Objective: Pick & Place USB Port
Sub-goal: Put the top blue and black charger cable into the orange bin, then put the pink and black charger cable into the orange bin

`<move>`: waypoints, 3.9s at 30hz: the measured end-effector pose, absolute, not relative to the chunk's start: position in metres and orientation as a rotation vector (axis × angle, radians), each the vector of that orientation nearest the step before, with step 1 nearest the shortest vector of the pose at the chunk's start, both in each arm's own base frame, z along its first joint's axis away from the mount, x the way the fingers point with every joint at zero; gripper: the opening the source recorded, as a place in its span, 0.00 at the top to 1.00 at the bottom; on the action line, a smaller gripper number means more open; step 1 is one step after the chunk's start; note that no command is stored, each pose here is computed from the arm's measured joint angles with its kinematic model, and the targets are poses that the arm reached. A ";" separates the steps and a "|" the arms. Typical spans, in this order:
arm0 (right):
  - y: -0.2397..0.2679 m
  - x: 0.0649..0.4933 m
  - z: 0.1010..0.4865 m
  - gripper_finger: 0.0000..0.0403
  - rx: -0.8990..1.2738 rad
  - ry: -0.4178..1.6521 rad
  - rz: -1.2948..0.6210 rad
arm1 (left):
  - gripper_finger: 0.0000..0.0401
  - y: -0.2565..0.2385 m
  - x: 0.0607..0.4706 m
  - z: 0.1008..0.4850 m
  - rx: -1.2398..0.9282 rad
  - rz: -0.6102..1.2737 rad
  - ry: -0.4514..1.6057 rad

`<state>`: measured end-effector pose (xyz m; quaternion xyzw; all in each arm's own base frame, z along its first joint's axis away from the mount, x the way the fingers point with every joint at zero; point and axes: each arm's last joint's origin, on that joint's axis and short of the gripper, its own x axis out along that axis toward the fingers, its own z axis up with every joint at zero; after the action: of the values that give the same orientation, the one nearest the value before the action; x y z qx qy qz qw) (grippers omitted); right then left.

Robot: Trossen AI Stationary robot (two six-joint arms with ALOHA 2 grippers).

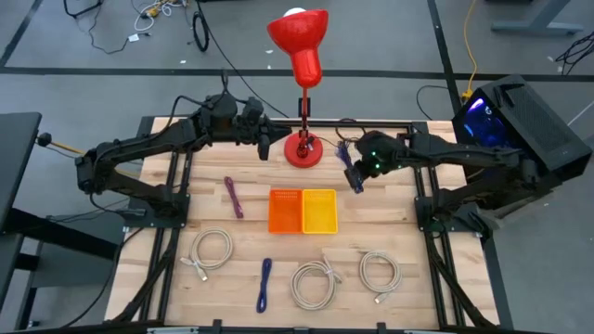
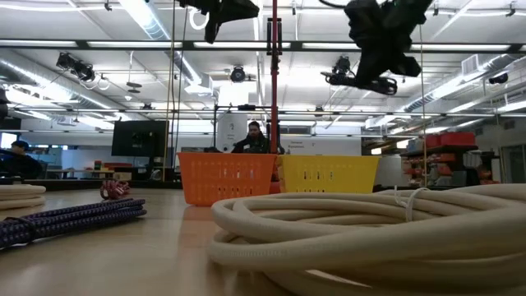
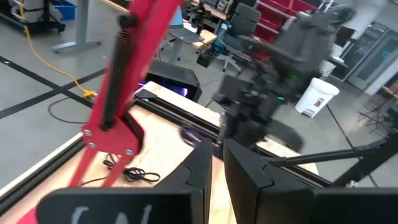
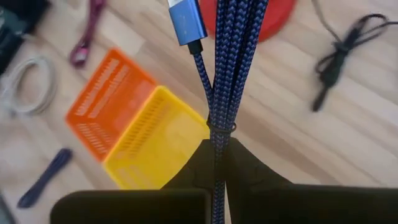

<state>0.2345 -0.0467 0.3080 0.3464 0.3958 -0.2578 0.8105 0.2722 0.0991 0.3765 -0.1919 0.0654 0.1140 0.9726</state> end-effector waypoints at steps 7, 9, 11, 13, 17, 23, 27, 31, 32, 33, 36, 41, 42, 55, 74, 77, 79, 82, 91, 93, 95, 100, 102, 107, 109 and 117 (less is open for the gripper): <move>-0.025 0.248 0.303 0.97 0.757 0.867 -0.463 | 0.88 0.116 0.266 0.377 -0.391 0.291 0.120; -0.021 0.254 0.300 0.97 0.764 0.871 -0.441 | 0.88 0.120 0.264 0.377 -0.392 0.306 0.117; -0.019 0.258 0.296 0.97 0.761 0.882 -0.435 | 0.88 0.124 0.262 0.377 -0.394 0.322 0.114; -0.019 0.261 0.297 0.97 0.759 0.861 -0.423 | 0.88 0.129 0.259 0.377 -0.395 0.339 0.110; -0.017 0.268 0.292 0.97 0.760 0.875 -0.388 | 0.88 0.138 0.255 0.377 -0.397 0.373 0.103; -0.011 0.285 0.285 0.97 0.766 0.847 -0.336 | 0.88 0.148 0.249 0.377 -0.399 0.414 0.092; -0.007 0.304 0.276 0.97 0.774 0.796 -0.302 | 0.88 0.150 0.248 0.378 -0.394 0.420 0.077; -0.006 0.322 0.265 0.97 0.789 0.756 -0.276 | 0.88 0.150 0.248 0.379 -0.393 0.400 0.071; -0.006 0.326 0.262 0.97 0.790 0.744 -0.272 | 0.88 0.149 0.248 0.379 -0.394 0.387 0.074; -0.006 0.330 0.260 0.97 0.791 0.734 -0.268 | 0.88 0.149 0.249 0.379 -0.396 0.373 0.076; -0.007 0.342 0.252 0.97 0.794 0.688 -0.267 | 0.88 0.148 0.249 0.379 -0.399 0.335 0.081; -0.009 0.361 0.237 0.97 0.803 0.628 -0.273 | 0.88 0.146 0.250 0.380 -0.402 0.270 0.086; -0.009 0.364 0.233 0.97 0.814 0.623 -0.277 | 0.88 0.146 0.250 0.380 -0.403 0.261 0.087; 0.008 0.409 0.214 0.98 0.816 0.627 -0.197 | 0.88 0.146 0.250 0.381 -0.358 0.256 0.084; 0.015 0.404 0.209 0.97 0.740 0.749 -0.162 | 0.88 0.145 0.250 0.385 -0.417 0.257 0.032; 0.015 0.404 0.209 0.92 0.745 0.747 -0.168 | 0.88 0.145 0.250 0.385 -0.417 0.257 0.031; 0.015 0.404 0.209 0.89 0.753 0.748 -0.170 | 0.88 0.145 0.250 0.385 -0.416 0.257 0.030; 0.015 0.404 0.209 0.87 0.754 0.749 -0.172 | 0.88 0.145 0.250 0.386 -0.416 0.257 0.029; 0.009 0.404 0.209 0.87 0.766 0.735 -0.191 | 0.88 0.145 0.250 0.386 -0.415 0.244 0.031; 0.009 0.404 0.209 0.86 0.766 0.734 -0.194 | 0.88 0.144 0.250 0.386 -0.415 0.232 0.034; 0.009 0.404 0.209 0.84 0.766 0.733 -0.196 | 0.88 0.144 0.250 0.386 -0.415 0.230 0.033; 0.009 0.404 0.209 0.75 0.765 0.735 -0.189 | 0.88 0.144 0.250 0.386 -0.415 0.230 0.034; 0.008 0.404 0.209 0.70 0.766 0.734 -0.192 | 0.88 0.144 0.250 0.386 -0.415 0.230 0.034; 0.008 0.404 0.209 0.63 0.760 0.726 -0.210 | 0.88 0.144 0.250 0.386 -0.415 0.230 0.034; 0.007 0.404 0.209 0.62 0.761 0.724 -0.211 | 0.88 0.144 0.250 0.386 -0.415 0.230 0.034; 0.004 0.409 0.216 0.65 0.742 0.657 -0.129 | 0.88 0.141 0.252 0.386 -0.423 0.185 0.042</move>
<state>0.4094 0.0040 0.2159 0.3559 0.3150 -0.0617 0.8777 0.2520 0.1407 0.3857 -0.2095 0.0209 0.0919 0.9733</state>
